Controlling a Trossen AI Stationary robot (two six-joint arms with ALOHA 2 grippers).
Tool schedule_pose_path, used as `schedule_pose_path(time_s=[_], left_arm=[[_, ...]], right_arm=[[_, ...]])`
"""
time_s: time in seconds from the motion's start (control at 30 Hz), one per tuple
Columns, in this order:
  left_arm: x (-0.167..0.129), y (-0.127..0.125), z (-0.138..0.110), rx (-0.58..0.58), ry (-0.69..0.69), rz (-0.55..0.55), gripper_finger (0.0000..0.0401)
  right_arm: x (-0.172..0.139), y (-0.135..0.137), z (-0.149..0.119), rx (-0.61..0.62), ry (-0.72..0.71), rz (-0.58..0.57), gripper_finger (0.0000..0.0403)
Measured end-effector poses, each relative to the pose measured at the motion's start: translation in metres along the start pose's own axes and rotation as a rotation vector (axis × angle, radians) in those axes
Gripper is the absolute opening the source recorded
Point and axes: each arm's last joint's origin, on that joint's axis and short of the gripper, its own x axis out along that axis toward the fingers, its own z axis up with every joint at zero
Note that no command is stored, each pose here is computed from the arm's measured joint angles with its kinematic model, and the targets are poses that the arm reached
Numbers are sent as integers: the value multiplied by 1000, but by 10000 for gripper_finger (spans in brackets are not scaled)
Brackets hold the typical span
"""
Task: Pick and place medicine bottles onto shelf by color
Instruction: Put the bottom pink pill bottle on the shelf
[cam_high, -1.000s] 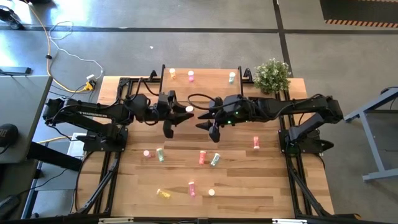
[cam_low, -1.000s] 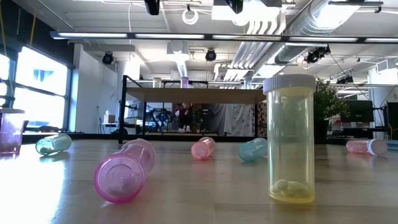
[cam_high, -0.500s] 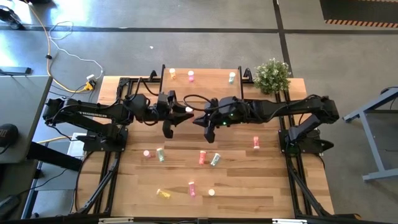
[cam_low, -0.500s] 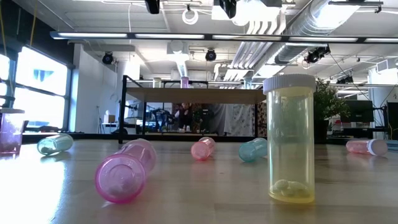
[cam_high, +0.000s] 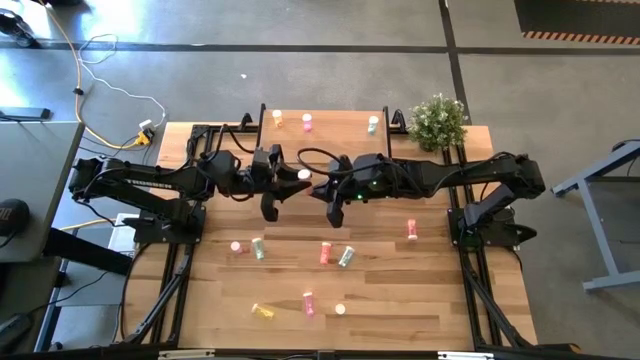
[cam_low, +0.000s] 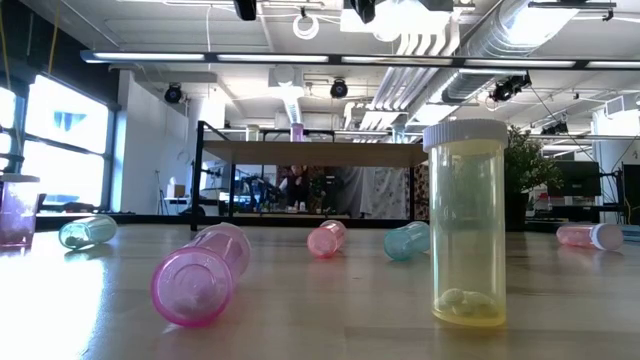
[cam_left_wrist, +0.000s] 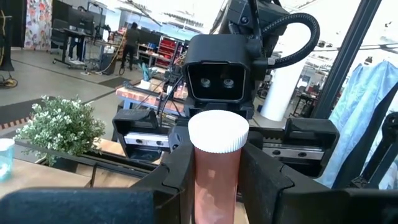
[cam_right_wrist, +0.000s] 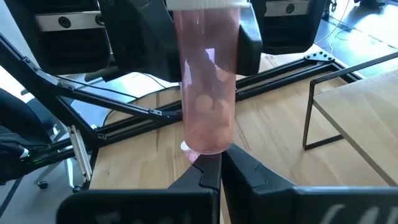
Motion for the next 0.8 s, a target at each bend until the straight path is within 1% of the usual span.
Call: schedule_pose_path(time_s=[0.17,0.4,0.53,0.67,0.8], left_arm=[[0,0,0,0,4,1,94],[0,0,-1,0,10,3,112],[1,1,-5,1,39,11,118],[0,1,-5,1,42,11,119],[0,1,-6,5,50,13,116]], right_arm=[[0,0,0,8,-2,1,0],[0,0,1,27,-6,3,0],[0,1,3,28,-31,1,0],[0,1,4,21,-47,5,0],[0,0,2,27,-19,-5,0]])
